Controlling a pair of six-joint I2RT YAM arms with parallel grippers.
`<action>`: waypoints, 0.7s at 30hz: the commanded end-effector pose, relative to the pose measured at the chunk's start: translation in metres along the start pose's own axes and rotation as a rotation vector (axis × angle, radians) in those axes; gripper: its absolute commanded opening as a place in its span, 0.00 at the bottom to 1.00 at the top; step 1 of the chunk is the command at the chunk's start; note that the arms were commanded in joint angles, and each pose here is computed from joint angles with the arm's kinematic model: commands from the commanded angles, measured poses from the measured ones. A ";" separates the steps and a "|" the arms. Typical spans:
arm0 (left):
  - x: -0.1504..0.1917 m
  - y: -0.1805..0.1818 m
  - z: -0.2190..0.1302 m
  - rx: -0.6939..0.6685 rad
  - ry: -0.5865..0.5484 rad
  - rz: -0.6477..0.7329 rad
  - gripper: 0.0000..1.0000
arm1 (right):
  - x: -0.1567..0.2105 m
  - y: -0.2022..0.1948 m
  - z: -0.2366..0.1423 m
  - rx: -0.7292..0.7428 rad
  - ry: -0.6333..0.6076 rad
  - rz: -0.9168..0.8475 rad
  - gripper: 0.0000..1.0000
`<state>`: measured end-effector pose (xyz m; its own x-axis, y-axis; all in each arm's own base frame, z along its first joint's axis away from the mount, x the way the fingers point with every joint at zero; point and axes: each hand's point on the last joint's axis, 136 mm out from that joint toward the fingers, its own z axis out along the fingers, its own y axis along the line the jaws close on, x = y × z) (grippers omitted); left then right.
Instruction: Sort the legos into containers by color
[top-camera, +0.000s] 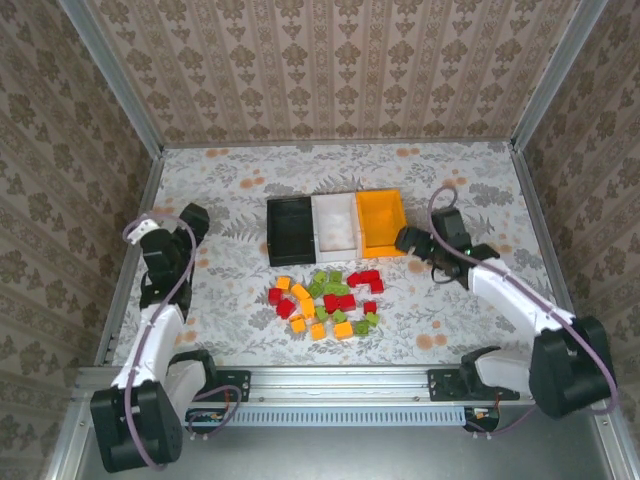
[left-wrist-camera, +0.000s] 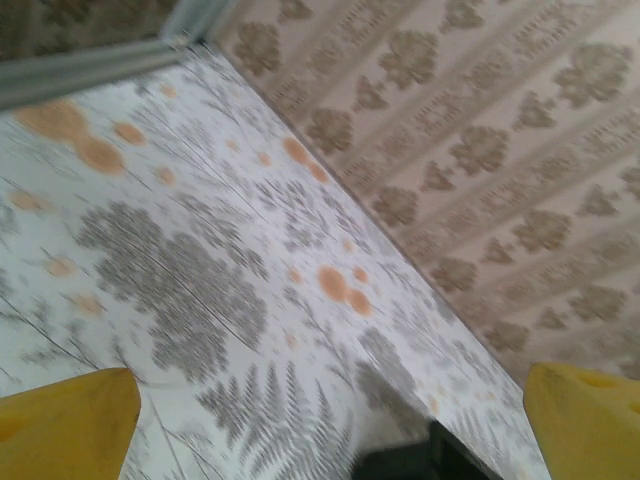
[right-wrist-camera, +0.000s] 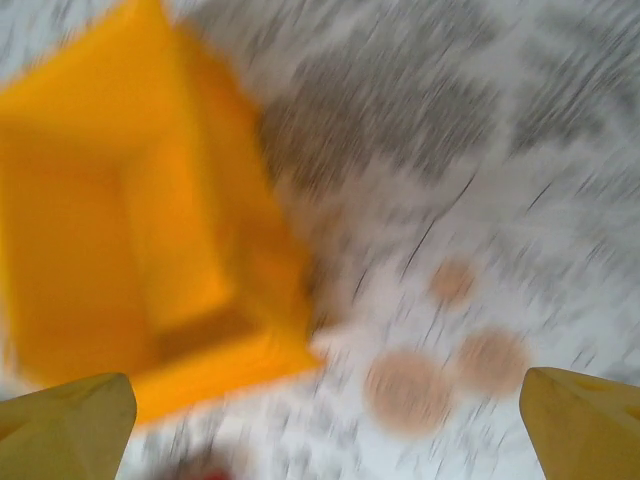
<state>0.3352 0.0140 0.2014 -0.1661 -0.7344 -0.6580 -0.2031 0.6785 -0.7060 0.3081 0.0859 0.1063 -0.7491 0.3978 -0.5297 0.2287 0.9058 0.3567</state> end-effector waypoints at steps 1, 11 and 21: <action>0.029 -0.015 -0.018 0.058 0.115 -0.017 0.99 | 0.060 -0.001 -0.009 -0.037 0.156 -0.042 1.00; 0.114 -0.015 -0.079 0.133 0.345 0.130 0.90 | 0.132 0.046 -0.013 -0.167 0.284 -0.251 0.82; 0.123 -0.005 -0.089 0.112 0.368 0.143 0.99 | 0.148 0.073 0.003 -0.133 0.306 -0.377 0.72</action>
<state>0.2324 -0.0847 0.1551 -0.5126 -0.5868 -0.6267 -0.0249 0.7398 -0.6723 0.2037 0.2032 0.0456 -0.9351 -0.0288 -0.3532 -0.1464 0.9391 0.3110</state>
